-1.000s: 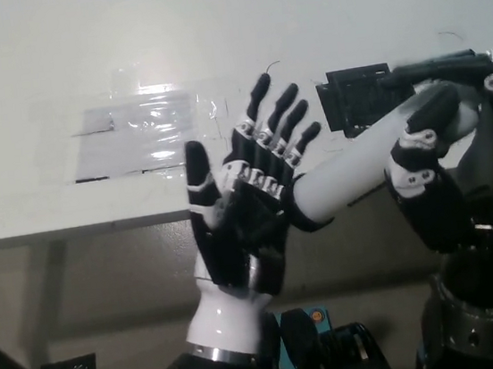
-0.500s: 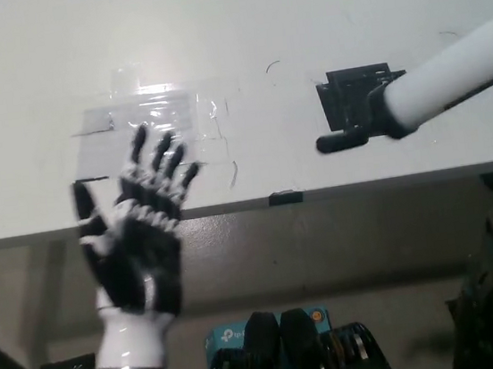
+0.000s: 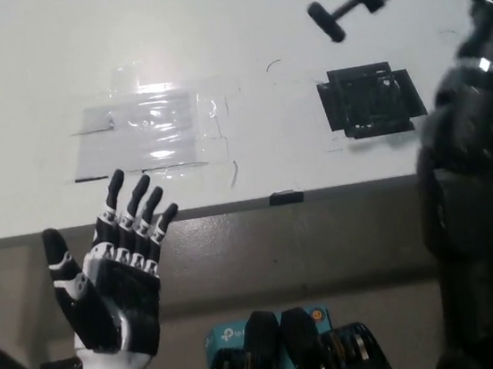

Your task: The robot uses right hand to pick up a small white air pumper and uses its left hand to compress it, and then puts it on the desk

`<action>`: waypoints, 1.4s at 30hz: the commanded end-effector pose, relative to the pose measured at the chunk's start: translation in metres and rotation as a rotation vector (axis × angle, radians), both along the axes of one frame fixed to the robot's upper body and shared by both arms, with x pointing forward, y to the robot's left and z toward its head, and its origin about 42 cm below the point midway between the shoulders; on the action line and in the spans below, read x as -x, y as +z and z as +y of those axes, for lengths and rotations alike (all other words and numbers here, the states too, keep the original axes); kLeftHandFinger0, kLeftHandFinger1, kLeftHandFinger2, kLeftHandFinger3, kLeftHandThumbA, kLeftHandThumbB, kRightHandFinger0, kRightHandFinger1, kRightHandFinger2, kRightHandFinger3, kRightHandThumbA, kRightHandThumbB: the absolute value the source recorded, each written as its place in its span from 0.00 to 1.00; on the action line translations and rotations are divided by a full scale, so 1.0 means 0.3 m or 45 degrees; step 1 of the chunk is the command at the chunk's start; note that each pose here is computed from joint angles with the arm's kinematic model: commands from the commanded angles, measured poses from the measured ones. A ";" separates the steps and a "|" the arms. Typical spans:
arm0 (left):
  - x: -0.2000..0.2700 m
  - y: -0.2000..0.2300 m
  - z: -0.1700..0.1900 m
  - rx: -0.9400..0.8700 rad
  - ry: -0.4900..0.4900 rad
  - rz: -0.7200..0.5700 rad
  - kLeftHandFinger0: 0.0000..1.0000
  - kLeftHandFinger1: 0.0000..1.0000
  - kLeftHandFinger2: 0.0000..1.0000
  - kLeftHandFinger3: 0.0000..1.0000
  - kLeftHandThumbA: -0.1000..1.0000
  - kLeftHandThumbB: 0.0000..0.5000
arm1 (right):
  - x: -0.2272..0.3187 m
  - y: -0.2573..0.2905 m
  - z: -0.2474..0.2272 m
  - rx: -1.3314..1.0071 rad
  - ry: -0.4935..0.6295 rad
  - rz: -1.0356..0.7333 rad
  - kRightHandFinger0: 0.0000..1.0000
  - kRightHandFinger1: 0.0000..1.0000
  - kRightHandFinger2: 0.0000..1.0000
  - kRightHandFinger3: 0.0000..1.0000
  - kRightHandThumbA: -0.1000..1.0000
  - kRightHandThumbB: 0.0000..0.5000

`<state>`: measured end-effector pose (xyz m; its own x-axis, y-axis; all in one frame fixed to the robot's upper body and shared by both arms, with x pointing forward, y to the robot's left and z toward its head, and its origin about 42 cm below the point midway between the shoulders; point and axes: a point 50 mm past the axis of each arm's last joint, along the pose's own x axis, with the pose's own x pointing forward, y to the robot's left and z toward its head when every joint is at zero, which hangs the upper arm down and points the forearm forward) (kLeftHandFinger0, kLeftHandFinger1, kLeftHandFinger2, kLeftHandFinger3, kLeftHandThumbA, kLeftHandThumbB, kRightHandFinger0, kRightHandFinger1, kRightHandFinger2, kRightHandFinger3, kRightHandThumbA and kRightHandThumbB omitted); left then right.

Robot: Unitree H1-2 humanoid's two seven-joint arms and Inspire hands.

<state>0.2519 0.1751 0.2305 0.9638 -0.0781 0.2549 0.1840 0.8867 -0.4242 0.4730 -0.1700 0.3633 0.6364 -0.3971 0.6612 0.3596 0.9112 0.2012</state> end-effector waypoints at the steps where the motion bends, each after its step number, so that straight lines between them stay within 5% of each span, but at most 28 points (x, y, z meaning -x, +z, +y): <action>1: 0.028 0.020 -0.031 0.046 -0.105 -0.078 1.00 1.00 1.00 1.00 1.00 0.56 | -0.176 0.106 0.049 -0.010 -0.113 -0.005 0.00 0.12 0.55 0.62 0.00 0.27; 6: 0.036 0.018 -0.035 0.034 -0.122 -0.073 1.00 1.00 1.00 1.00 1.00 0.53 | -0.284 0.058 0.087 0.062 -0.134 0.213 0.00 0.02 0.46 0.59 0.00 0.27; 11: 0.032 0.019 -0.044 0.031 -0.139 -0.056 1.00 1.00 1.00 1.00 1.00 0.52 | -0.323 -0.029 0.126 0.130 -0.130 0.393 0.00 0.00 0.49 0.58 0.00 0.25; 18: 0.029 0.023 -0.039 0.029 -0.151 -0.044 1.00 1.00 1.00 1.00 1.00 0.50 | -0.311 -0.230 0.152 0.242 -0.151 0.643 0.00 0.11 0.60 0.61 0.00 0.35; 21: 0.034 0.028 -0.035 0.030 -0.155 -0.046 1.00 1.00 1.00 1.00 1.00 0.50 | -0.294 -0.326 0.136 0.235 -0.143 0.752 0.00 0.13 0.62 0.67 0.00 0.25; 23: 0.033 0.033 -0.034 0.030 -0.160 -0.048 1.00 1.00 1.00 1.00 1.00 0.49 | -0.284 -0.370 0.119 0.253 -0.159 0.792 0.00 0.11 0.52 0.59 0.00 0.21; 25: 0.029 0.033 -0.033 0.022 -0.166 -0.052 1.00 1.00 1.00 1.00 1.00 0.47 | -0.278 -0.406 0.103 0.230 -0.136 0.847 0.00 0.07 0.44 0.45 0.00 0.24; 27: 0.023 0.034 -0.032 0.021 -0.174 -0.051 1.00 1.00 1.00 1.00 1.00 0.46 | -0.276 -0.422 0.091 0.210 -0.145 0.887 0.01 0.11 0.51 0.53 0.00 0.37; 29: 0.029 0.028 -0.029 0.019 -0.178 -0.039 1.00 1.00 1.00 1.00 1.00 0.46 | -0.274 -0.445 0.086 0.276 -0.132 0.949 0.48 0.63 0.93 0.93 0.06 0.43; 30: 0.030 0.027 -0.030 0.022 -0.180 -0.038 1.00 1.00 1.00 1.00 1.00 0.47 | -0.276 -0.448 0.085 0.310 -0.125 0.973 0.80 0.86 1.00 1.00 0.18 0.45; 31: 0.028 0.027 -0.031 0.028 -0.182 -0.037 1.00 1.00 1.00 1.00 1.00 0.47 | -0.279 -0.450 0.084 0.363 -0.123 1.003 1.00 1.00 1.00 1.00 0.33 0.51; 37: 0.027 0.027 -0.033 0.047 -0.175 -0.030 1.00 1.00 1.00 1.00 1.00 0.49 | -0.291 -0.437 0.067 0.442 -0.120 1.047 1.00 1.00 1.00 1.00 0.67 0.66; 42: 0.030 0.026 -0.032 0.038 -0.184 -0.037 1.00 1.00 1.00 1.00 1.00 0.47 | -0.306 -0.393 0.047 0.446 -0.140 0.989 1.00 1.00 1.00 1.00 0.77 0.68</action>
<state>0.2460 0.1676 0.2270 0.9585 -0.1707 0.2282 0.2601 0.8515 -0.4554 0.5474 -0.1513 0.2006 0.9350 -0.3498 0.0588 0.3386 0.8304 -0.4425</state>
